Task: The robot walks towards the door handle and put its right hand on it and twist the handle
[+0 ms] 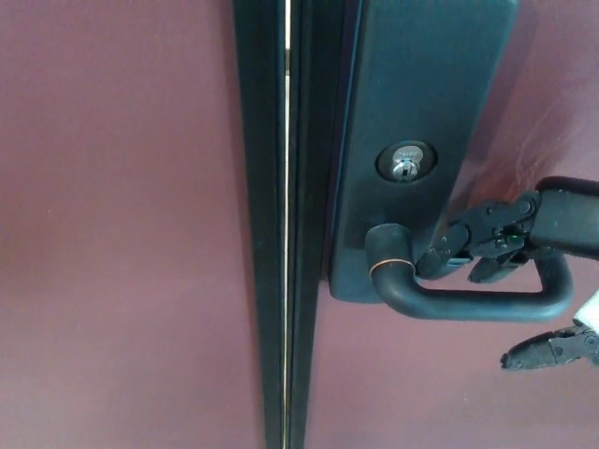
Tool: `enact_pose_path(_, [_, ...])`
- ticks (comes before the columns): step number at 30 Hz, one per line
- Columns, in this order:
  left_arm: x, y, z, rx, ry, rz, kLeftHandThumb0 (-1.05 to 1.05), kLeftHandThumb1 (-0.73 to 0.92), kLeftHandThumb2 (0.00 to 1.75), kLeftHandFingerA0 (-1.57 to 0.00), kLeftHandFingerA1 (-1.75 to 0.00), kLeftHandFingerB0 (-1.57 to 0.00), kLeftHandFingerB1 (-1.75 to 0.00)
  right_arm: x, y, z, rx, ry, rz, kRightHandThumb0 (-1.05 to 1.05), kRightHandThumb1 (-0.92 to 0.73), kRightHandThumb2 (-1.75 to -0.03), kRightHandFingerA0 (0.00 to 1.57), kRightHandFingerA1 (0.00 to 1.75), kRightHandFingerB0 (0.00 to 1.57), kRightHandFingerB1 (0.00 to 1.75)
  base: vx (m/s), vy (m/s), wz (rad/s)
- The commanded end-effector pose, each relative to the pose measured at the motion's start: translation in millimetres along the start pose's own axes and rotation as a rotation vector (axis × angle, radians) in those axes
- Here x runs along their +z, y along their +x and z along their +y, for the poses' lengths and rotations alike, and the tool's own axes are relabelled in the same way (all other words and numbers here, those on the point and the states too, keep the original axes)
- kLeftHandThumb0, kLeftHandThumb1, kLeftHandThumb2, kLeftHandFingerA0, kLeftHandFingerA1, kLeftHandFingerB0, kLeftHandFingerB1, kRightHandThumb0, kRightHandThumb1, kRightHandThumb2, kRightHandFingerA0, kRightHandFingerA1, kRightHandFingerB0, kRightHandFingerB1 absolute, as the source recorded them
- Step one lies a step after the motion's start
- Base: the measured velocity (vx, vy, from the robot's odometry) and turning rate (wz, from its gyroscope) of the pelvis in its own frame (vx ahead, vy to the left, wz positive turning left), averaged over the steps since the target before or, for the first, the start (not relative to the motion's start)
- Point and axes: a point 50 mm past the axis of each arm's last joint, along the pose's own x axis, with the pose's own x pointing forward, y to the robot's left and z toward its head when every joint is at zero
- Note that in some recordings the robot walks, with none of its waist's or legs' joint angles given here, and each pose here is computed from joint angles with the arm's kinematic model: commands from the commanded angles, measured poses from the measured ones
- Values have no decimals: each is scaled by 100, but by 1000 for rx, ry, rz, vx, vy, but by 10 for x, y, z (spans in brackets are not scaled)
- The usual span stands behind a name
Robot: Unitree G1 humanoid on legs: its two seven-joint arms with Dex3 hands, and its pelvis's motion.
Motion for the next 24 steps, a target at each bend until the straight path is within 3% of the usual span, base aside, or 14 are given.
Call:
enact_pose_path(1, [-28, -8, 1, -5, 6, 7, -34, 54, 56, -69, -47, -51, -39, -73, 44, 112, 88, 13, 49, -49, -52, -56, 48, 42, 41, 36, 0, 0, 0])
enact_pose_path(24, [-134, -33, -28, -17, 5, 28, -35, 54, 56, -70, -48, -52, -40, 113, 282, 372, 174, -125, 67, -50, -54, -57, 51, 42, 43, 37, 0, 0, 0])
